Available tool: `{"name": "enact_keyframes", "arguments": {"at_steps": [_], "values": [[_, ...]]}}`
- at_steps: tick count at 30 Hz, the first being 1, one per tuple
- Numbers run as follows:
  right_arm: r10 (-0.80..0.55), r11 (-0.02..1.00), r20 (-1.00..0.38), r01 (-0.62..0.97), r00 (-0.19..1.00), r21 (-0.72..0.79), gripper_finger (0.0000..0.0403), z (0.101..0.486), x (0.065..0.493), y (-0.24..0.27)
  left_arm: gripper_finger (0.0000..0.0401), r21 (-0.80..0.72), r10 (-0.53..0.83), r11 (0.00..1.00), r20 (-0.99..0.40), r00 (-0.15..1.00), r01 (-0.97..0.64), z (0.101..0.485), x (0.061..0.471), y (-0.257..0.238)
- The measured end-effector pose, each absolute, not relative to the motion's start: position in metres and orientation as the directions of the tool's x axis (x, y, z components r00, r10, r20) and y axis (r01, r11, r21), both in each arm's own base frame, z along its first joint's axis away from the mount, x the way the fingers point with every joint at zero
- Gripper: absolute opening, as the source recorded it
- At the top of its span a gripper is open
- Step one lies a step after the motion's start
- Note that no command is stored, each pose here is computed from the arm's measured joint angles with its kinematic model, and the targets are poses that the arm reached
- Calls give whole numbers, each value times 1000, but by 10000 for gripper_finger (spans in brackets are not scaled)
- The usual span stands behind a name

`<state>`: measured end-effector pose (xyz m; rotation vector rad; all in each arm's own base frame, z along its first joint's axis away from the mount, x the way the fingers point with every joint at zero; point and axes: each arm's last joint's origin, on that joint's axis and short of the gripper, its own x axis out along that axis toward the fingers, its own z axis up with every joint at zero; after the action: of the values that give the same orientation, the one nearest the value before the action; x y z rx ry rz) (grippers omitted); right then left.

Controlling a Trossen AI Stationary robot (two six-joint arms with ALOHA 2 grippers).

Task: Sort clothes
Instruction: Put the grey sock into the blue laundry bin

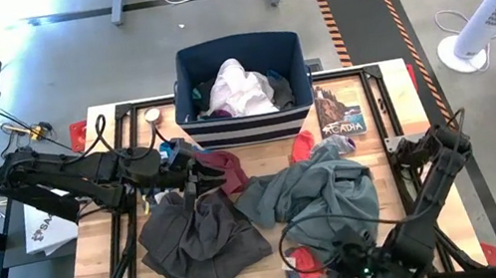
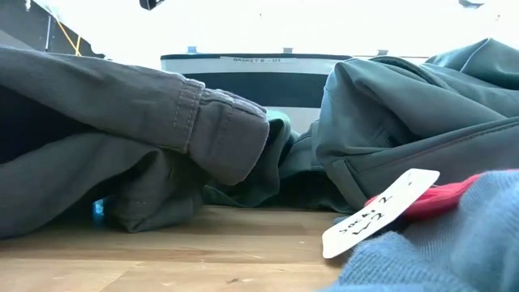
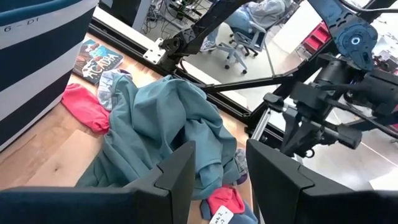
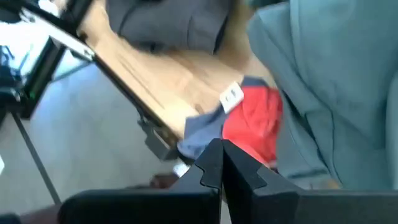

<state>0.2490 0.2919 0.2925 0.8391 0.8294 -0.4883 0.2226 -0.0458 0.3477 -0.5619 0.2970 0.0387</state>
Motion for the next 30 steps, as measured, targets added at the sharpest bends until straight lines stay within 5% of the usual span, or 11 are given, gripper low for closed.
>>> {"name": "enact_keyframes", "arguments": {"at_steps": [6,17,30], "values": [[19,606,-894,706,448,367,21,284,244,294,140,-519,-45,847,-290,956,-117,348,223,-46],[83,542,-959,795,271,272,168,272,239,291,140,-513,-47,851,-290,956,-114,347,223,-46],[173,535,-975,818,140,212,243,179,224,285,140,-514,-61,852,-296,953,-105,347,222,-47]]}}
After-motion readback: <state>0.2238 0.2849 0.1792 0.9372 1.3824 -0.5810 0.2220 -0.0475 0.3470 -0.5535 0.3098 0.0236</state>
